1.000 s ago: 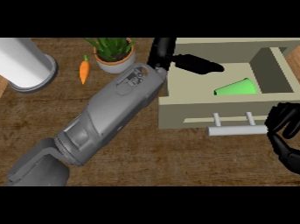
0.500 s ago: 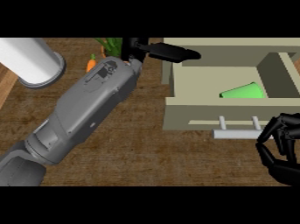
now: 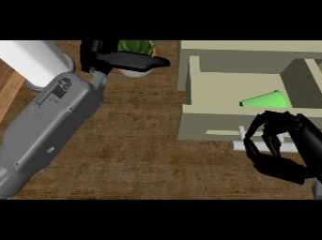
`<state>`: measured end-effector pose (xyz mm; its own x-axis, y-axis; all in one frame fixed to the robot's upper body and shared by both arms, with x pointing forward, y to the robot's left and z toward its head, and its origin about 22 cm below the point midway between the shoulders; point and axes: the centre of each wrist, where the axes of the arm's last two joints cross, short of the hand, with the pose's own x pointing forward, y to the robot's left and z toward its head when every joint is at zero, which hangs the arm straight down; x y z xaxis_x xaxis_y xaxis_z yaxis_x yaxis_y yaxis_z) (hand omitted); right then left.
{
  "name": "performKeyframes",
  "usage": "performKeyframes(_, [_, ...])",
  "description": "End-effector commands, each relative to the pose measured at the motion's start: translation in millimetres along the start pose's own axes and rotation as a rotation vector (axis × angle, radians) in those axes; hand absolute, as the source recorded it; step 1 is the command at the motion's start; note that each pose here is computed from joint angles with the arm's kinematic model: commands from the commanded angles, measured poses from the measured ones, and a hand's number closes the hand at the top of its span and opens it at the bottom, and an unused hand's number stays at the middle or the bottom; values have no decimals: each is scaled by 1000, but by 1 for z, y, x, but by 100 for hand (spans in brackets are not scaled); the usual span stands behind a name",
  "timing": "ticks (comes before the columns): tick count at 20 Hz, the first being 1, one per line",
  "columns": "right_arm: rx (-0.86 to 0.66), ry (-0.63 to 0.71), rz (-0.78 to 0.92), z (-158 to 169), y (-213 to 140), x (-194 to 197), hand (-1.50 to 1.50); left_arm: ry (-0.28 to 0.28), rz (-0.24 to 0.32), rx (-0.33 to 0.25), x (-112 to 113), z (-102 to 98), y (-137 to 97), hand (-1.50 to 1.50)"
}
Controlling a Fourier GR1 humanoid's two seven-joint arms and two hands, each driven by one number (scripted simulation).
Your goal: Pick up the cup, place it into the drawer and close the drawer
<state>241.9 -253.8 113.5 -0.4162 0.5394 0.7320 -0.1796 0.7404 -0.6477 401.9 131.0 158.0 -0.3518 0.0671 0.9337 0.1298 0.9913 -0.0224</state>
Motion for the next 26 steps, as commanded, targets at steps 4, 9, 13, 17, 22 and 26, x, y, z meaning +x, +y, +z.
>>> performKeyframes(4, [150, 38, 293, -21, 37, -29, 150, 22, 22, 19, -4, 26, 53, -150])
performKeyframes(9, [192, 73, 439, -52, 65, -58, 150, 17, 27, 19, -12, 57, 73, -150])
performKeyframes(13, [231, 66, 525, -60, 81, -90, 150, 19, 31, 31, -14, 71, 96, -150])
performKeyframes(17, [203, 94, 480, -111, 99, -89, 150, 18, 34, 45, -10, 86, 117, -150])
performKeyframes(22, [213, 128, 460, -131, 88, -118, 150, 17, 19, 47, -18, 99, 119, -150])
performKeyframes(26, [246, 147, 444, -124, 70, -143, 150, 4, 33, 38, -6, 89, 143, -150])
